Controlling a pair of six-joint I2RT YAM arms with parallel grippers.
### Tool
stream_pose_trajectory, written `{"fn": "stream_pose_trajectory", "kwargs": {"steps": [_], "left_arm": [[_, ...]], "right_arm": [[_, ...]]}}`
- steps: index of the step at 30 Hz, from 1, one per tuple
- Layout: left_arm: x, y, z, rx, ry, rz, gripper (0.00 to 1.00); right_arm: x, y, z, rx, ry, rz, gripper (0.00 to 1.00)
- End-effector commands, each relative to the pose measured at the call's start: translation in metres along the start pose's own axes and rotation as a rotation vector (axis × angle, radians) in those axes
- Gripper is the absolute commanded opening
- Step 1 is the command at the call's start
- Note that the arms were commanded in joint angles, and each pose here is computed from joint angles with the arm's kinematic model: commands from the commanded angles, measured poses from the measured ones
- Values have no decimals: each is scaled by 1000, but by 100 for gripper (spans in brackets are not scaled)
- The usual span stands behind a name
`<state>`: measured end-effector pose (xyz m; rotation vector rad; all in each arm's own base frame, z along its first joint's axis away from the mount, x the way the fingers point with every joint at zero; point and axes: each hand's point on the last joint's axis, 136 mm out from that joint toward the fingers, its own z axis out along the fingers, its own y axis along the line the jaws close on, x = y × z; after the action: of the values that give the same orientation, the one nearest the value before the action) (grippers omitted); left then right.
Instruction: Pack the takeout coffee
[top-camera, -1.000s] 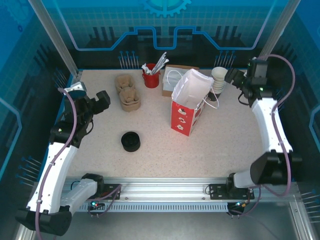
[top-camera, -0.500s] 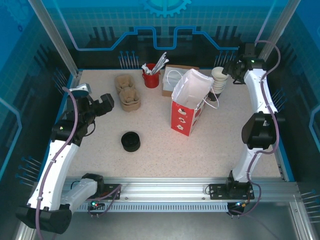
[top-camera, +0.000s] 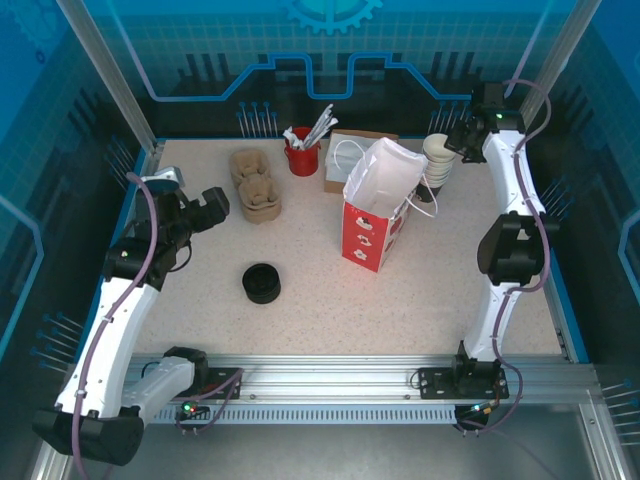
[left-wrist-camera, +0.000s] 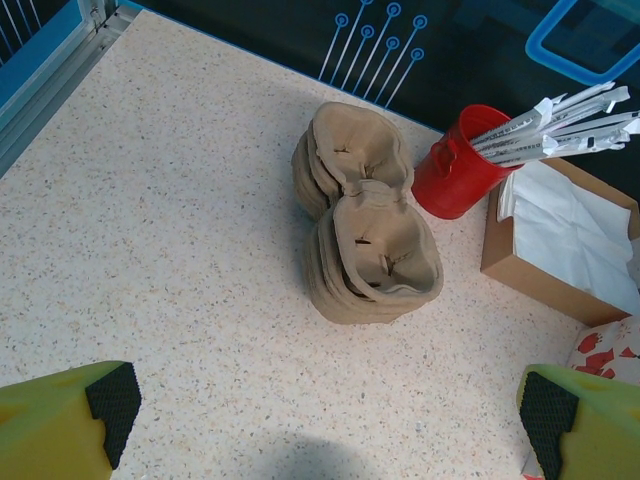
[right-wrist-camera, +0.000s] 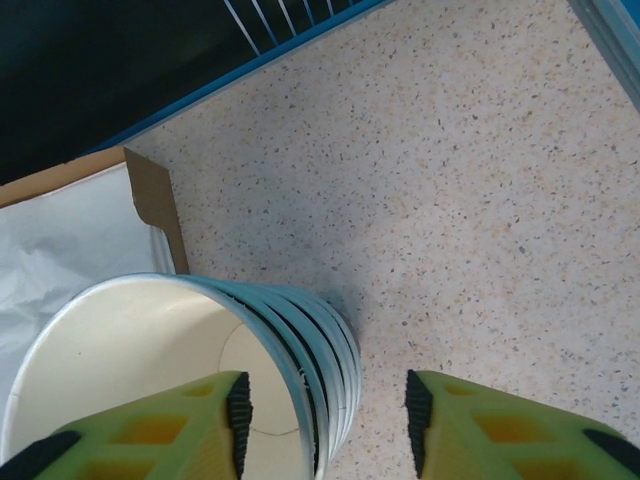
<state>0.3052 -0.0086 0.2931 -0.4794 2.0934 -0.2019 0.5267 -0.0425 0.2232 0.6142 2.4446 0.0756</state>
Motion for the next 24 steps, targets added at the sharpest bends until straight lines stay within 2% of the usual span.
{"fn": "stream_pose_trajectory", "kwargs": {"steps": [1,7,17,24], "left_arm": [[3,-1,2,5,7,13,99],[1,-1,2,5,-1,17,99],[2,0,4,-4,1,23,99],[0,1,2,-10,-2,28,99]], "right_arm": [[2,8,0,-25,19,-9,44],[2,13,6,-46,33,-11,24],[3,13,9,-42,35,-11,21],[-1,16,0,-47,24,-26,4]]}}
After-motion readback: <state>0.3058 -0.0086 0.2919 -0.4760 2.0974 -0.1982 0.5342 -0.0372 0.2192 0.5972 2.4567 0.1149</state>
